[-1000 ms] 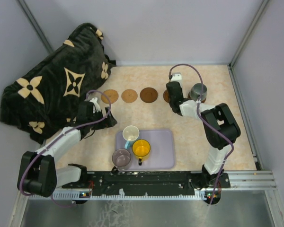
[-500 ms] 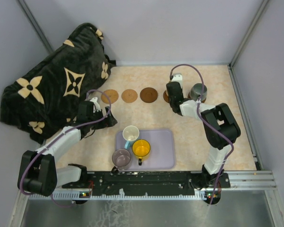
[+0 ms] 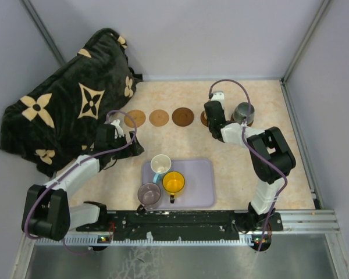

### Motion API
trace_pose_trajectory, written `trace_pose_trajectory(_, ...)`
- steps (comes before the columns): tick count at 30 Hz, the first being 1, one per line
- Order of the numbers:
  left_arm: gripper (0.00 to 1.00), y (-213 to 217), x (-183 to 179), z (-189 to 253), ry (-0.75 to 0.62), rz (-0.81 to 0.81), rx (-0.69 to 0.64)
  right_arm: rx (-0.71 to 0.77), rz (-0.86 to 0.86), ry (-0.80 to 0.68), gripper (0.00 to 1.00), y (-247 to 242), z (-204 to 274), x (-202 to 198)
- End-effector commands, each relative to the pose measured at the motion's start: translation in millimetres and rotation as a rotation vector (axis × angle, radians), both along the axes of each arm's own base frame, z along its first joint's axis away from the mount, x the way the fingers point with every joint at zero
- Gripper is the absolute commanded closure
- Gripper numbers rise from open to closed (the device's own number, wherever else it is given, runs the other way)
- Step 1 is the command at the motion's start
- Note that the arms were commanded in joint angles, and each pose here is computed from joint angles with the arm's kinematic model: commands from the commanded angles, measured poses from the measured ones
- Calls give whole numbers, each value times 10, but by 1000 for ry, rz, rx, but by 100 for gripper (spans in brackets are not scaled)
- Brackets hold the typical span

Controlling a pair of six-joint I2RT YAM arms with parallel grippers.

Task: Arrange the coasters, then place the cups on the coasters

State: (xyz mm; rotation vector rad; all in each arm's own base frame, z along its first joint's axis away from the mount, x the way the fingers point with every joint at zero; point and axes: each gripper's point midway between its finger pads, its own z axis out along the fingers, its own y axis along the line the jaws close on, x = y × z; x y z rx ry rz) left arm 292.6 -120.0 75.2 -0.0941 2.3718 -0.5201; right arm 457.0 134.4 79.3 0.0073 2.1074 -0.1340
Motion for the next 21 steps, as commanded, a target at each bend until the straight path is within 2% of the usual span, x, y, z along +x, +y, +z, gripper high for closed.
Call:
trace_pose_trajectory(1,0,-54,67,86,-30,-15,-16,89,-46,-199,100,32,699,233)
trace_pose_trajectory(21,0,-56,77,48,-19,-12,-15,76,-36,-148,100,62,542,244)
